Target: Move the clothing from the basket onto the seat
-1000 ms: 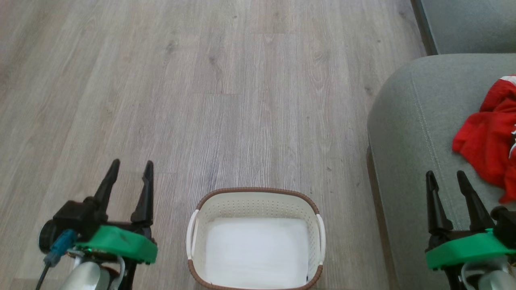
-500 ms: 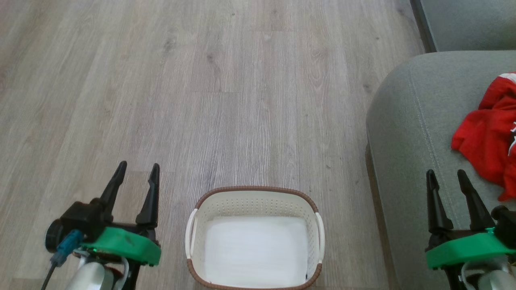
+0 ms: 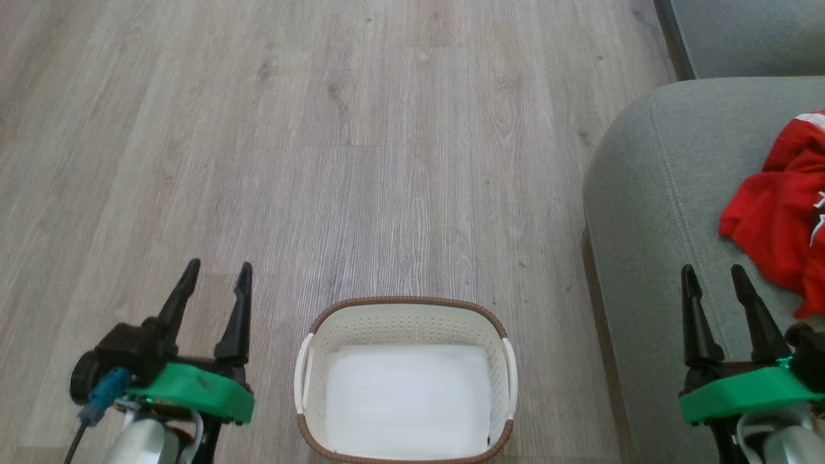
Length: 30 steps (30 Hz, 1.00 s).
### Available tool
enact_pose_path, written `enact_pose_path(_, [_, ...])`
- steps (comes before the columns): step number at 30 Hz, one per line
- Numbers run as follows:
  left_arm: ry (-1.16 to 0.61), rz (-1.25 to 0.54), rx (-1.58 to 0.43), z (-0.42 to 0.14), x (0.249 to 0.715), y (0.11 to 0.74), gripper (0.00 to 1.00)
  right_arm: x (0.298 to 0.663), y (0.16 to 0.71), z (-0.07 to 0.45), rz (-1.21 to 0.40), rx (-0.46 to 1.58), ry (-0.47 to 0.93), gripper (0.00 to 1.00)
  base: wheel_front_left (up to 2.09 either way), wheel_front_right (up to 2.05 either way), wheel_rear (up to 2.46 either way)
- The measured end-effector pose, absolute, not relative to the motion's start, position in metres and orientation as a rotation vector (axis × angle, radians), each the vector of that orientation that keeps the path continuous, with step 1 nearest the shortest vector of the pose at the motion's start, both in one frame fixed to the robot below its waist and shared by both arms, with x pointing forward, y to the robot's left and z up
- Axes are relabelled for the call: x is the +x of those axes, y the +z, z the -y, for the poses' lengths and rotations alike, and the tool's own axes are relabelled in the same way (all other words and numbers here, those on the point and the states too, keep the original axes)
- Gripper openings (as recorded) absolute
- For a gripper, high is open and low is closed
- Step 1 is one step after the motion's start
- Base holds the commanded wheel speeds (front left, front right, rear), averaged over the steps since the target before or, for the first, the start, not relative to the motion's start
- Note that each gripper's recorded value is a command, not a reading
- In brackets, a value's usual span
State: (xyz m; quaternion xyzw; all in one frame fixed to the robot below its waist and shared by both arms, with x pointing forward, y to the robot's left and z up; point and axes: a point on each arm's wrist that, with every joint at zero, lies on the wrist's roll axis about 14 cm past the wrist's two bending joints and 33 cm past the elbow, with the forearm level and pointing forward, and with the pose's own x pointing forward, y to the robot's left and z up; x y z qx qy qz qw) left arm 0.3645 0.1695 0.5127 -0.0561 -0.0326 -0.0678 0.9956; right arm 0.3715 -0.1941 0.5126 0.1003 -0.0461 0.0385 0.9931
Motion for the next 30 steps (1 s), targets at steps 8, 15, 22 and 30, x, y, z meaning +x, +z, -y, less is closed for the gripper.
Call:
enact_pose_path(8, [-0.139,0.053,-0.112,-0.169,0.365,0.508,1.00,0.372,0.511,0.194,0.088,0.201,0.076,1.00,0.00,0.00,0.00])
enact_pose_path(15, [-0.135,0.050,-0.121,-0.169,0.365,0.506,1.00,0.373,0.510,0.193,0.086,0.202,0.078,1.00,0.00,0.00,0.00])
enact_pose_path(22, [-0.125,0.028,-0.119,-0.171,0.364,0.499,0.00,0.371,0.503,0.193,0.060,0.203,0.077,0.00,0.00,0.00,0.00])
enact_pose_path(30, [-0.093,-0.112,-0.177,-0.171,0.343,0.456,0.00,0.355,0.466,0.194,-0.058,0.255,0.044,0.00,0.00,0.00,0.00])
